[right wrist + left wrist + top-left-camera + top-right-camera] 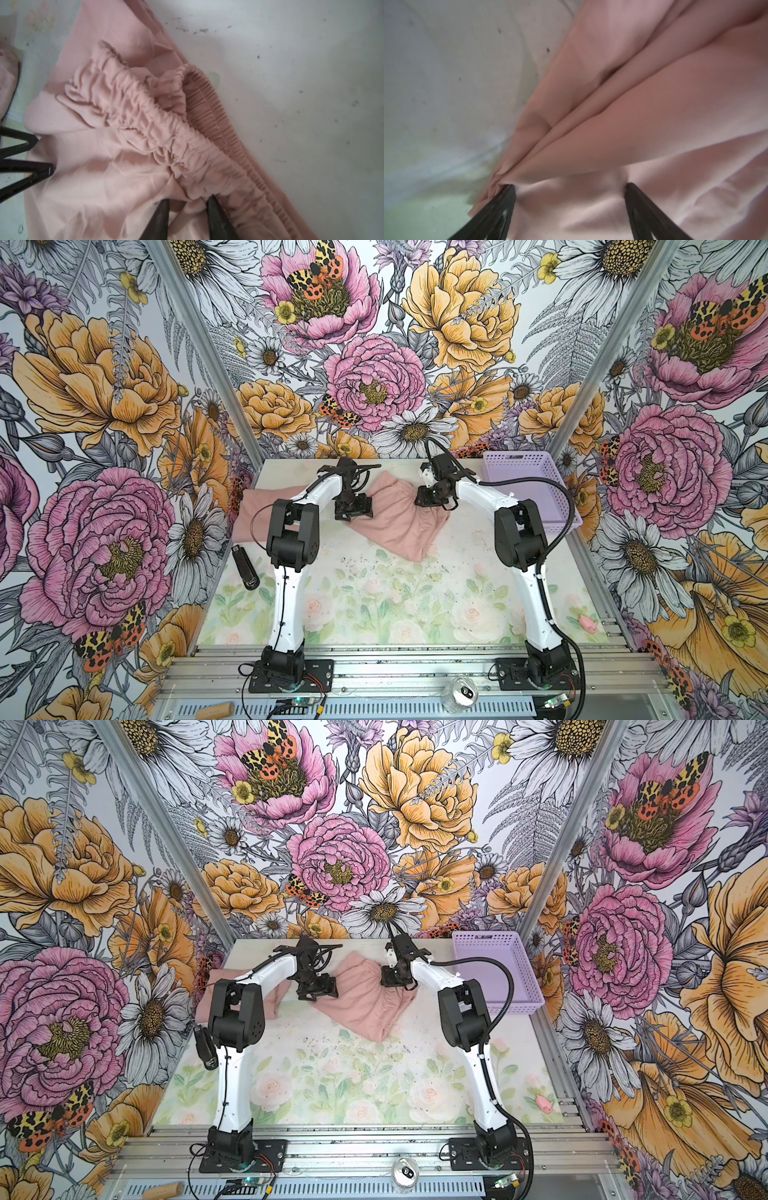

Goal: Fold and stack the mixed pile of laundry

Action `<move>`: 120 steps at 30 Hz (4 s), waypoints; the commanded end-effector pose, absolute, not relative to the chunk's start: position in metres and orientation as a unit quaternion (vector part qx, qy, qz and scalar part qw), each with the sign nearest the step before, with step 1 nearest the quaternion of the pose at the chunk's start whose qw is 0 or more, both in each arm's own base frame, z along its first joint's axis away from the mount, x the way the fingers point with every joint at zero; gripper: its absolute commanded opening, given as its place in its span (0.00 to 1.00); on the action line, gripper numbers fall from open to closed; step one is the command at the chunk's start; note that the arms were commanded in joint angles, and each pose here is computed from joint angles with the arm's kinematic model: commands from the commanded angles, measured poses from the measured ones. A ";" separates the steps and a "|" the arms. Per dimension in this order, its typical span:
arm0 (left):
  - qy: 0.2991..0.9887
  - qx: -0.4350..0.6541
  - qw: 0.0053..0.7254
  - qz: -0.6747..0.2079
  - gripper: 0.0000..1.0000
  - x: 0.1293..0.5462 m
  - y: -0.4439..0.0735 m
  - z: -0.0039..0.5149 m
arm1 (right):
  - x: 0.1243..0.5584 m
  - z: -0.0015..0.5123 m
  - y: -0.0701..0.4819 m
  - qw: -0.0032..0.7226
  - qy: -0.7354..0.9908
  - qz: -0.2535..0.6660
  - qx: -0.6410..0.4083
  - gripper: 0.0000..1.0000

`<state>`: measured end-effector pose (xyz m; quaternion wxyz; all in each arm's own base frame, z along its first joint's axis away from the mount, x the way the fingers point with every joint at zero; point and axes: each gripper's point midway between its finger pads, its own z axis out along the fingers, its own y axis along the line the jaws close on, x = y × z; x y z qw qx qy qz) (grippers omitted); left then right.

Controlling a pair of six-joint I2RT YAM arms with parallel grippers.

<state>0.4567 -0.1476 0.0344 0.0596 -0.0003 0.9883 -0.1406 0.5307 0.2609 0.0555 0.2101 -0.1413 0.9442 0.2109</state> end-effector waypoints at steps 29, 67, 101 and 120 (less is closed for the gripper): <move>0.983 0.106 0.125 -0.084 0.97 0.508 -0.154 0.035 | 0.437 0.047 0.220 0.177 0.969 0.166 0.046 0.69; 0.970 -0.035 0.132 -0.200 0.93 0.467 -0.128 0.027 | 0.506 0.045 0.241 0.186 0.945 0.258 -0.082 0.76; 0.951 -0.047 0.220 -0.211 0.00 0.485 -0.093 0.105 | 0.484 0.088 0.319 0.198 0.895 0.391 -0.080 0.00; 0.931 -0.150 0.332 -0.033 0.00 0.488 0.102 0.201 | 0.492 0.161 0.499 0.275 0.811 0.504 -0.114 0.00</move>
